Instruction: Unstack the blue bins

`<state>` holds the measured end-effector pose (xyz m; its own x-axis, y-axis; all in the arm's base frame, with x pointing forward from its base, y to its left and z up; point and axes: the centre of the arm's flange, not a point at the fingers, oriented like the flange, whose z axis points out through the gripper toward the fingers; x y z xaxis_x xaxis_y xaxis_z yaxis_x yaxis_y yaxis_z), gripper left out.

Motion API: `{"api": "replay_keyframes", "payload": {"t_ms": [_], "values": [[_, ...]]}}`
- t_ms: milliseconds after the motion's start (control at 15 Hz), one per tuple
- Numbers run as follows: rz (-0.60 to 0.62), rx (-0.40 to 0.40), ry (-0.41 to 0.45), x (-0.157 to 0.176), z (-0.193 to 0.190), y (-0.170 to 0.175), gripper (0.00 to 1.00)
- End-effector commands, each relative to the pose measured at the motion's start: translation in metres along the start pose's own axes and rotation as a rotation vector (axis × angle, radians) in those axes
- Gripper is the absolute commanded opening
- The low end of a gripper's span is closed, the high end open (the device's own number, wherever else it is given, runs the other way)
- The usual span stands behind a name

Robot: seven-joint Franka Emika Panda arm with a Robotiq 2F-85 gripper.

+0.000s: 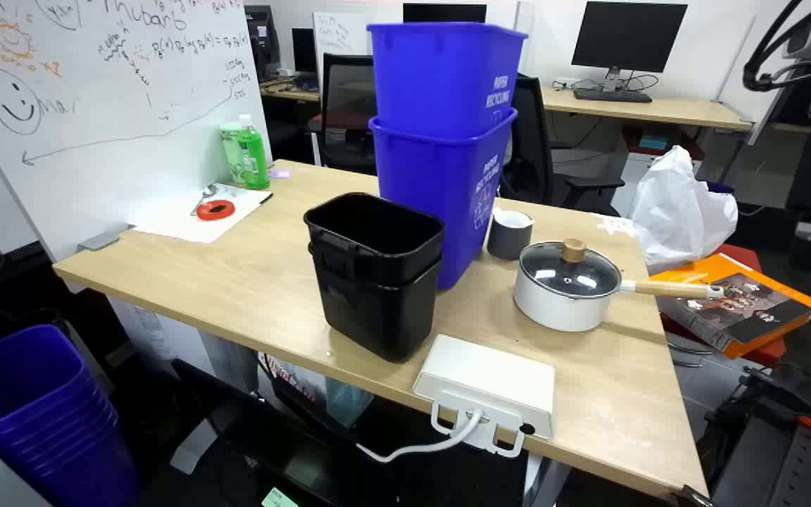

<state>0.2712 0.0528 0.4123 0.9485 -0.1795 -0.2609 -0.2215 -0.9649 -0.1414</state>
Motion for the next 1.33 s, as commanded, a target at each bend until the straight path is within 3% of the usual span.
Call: {"api": "replay_keyframes", "payload": {"t_ms": [0,400,467,933,1267], "values": [[0.0,0.0,0.0,0.0,0.0,0.0,1.0],[0.034,-0.047,0.163,0.027,-0.004,-0.004,1.0],[0.016,-0.018,0.123,0.015,-0.007,-0.005,1.0],[0.014,-0.019,0.132,0.015,-0.009,-0.005,1.0],[0.084,-0.049,0.262,0.046,-0.015,-0.007,1.0]]}}
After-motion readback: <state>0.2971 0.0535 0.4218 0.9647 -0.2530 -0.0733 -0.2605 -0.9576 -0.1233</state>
